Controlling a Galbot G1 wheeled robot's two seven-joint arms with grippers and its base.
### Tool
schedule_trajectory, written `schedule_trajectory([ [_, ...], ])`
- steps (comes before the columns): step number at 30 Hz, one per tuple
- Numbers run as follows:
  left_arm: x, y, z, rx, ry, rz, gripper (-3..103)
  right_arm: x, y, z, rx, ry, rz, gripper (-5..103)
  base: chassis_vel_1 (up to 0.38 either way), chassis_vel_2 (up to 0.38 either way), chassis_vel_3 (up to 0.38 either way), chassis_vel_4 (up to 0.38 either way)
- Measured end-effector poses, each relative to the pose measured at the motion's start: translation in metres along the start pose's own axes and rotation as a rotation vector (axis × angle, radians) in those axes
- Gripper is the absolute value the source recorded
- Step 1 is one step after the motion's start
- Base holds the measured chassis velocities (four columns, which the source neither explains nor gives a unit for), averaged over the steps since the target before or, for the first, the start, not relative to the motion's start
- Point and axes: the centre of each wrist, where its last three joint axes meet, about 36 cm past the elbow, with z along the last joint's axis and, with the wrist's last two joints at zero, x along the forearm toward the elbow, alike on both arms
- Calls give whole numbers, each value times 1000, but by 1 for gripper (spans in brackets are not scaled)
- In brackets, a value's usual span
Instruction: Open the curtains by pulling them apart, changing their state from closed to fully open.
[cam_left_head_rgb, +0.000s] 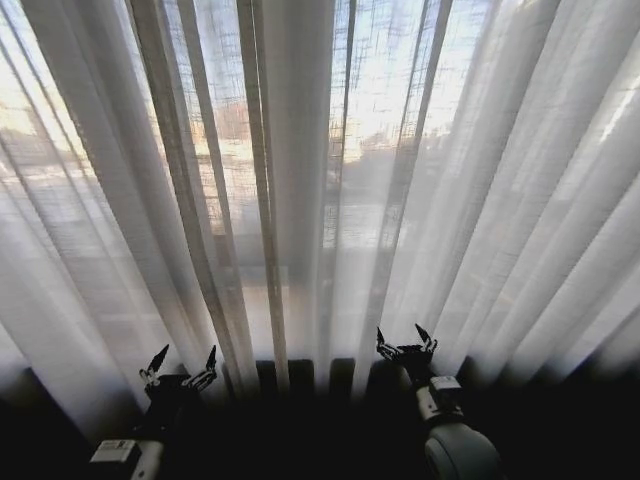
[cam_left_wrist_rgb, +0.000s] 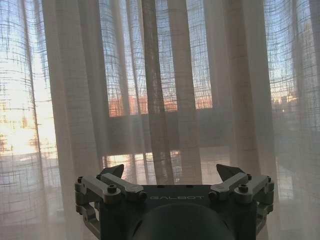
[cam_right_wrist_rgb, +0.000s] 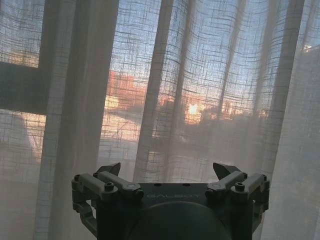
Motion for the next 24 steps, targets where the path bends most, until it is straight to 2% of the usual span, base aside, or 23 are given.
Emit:
schedule_trajectory([
  [10, 0, 1, 1, -1, -4, -4, 100, -1, 6, 5, 14, -12, 2, 100, 67, 11, -55, -13],
  [16, 2, 0, 2, 3, -4, -5, 100, 0, 6, 7, 12, -12, 0, 100, 118, 139, -116, -172],
  [24, 2, 0, 1, 2, -8, -5, 100, 1, 6, 8, 5, -15, 0, 100, 271, 237, -257, -244],
])
